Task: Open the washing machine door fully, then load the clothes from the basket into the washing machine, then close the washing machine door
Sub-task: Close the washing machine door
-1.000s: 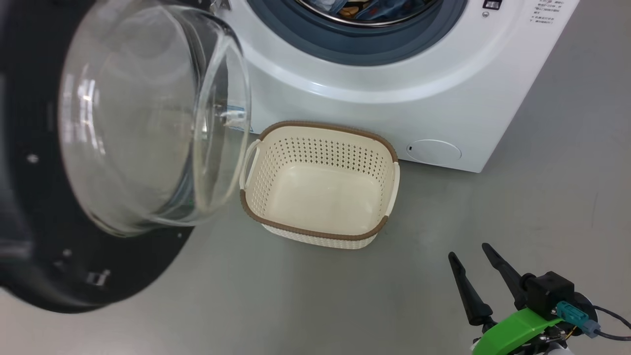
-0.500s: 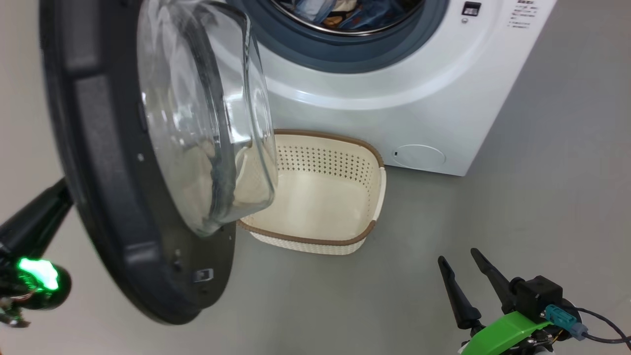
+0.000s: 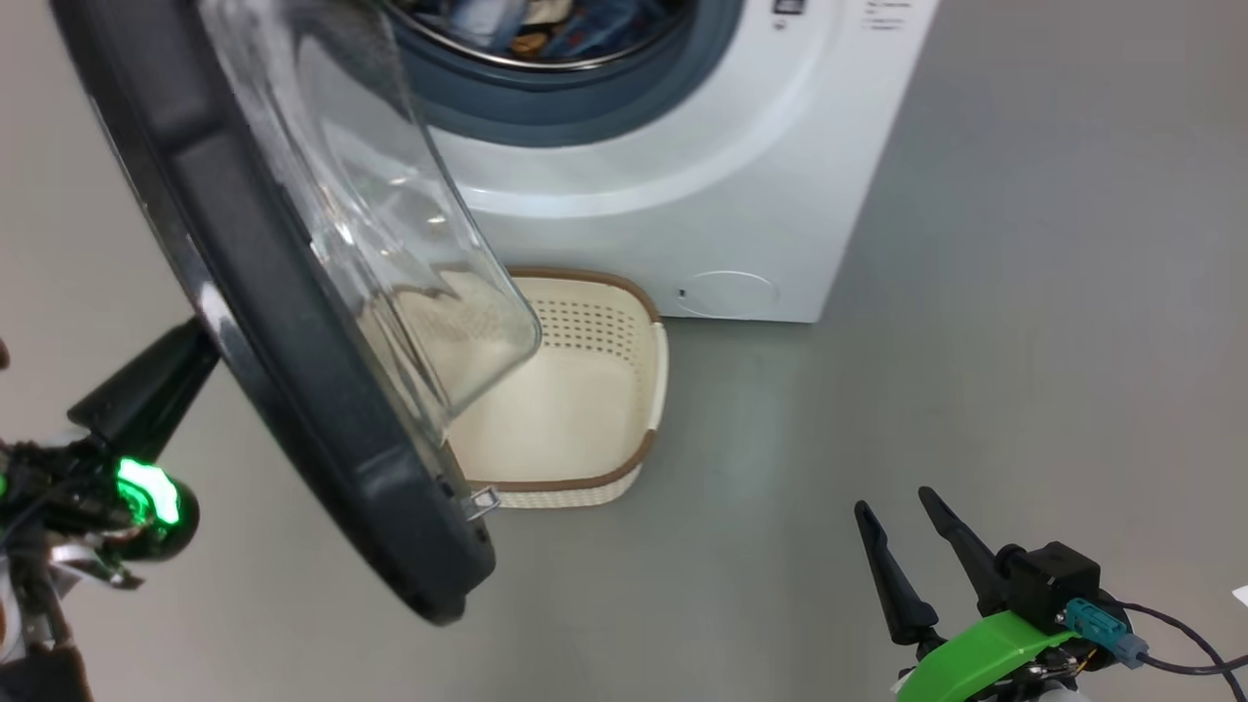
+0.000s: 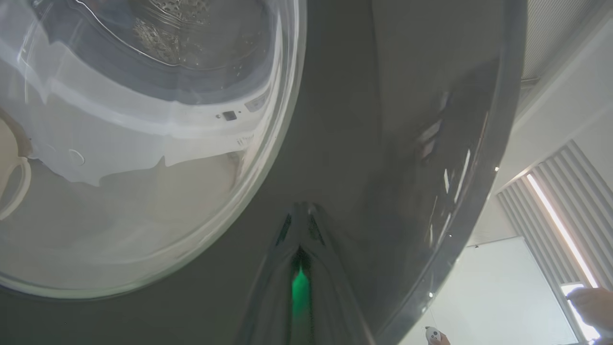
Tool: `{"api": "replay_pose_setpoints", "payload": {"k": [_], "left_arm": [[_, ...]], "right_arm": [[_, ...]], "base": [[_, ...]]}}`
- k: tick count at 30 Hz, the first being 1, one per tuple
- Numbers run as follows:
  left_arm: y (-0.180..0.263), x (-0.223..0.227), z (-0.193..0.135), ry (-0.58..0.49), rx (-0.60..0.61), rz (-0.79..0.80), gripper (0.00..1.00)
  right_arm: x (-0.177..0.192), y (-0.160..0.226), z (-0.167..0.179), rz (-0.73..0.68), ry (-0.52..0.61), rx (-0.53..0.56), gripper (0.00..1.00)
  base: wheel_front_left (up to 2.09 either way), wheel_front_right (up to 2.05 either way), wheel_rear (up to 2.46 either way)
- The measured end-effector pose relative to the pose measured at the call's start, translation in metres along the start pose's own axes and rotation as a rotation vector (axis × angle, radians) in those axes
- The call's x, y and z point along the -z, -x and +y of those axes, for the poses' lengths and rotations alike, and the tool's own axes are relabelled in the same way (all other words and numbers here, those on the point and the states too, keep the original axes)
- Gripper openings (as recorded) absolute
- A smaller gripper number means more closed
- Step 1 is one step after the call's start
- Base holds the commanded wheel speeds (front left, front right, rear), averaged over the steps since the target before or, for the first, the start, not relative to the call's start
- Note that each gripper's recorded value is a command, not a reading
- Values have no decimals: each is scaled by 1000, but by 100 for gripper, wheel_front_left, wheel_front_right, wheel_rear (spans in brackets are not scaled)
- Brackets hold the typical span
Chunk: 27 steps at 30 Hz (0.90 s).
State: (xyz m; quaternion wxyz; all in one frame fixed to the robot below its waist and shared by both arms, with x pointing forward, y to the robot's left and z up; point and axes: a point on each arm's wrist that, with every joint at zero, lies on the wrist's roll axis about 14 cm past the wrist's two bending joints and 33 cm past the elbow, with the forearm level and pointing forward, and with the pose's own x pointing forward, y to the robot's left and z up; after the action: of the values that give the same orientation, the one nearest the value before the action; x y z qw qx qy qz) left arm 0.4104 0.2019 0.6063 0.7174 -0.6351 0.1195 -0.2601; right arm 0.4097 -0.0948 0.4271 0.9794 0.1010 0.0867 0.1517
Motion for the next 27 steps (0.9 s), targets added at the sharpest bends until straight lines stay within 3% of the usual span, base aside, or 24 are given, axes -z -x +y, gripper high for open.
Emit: {"api": "replay_pose_setpoints", "payload": {"k": [12,27], "left_arm": [[-69,20,9,20,56,82,0],[-137,29,27,59,75,92,0]], "right_arm": [[-2,23,-39,-12,-22,140,100],[-7,36,-67,-30,-29,238,100]], "base": [[0,0,0],[0,0,0]]}}
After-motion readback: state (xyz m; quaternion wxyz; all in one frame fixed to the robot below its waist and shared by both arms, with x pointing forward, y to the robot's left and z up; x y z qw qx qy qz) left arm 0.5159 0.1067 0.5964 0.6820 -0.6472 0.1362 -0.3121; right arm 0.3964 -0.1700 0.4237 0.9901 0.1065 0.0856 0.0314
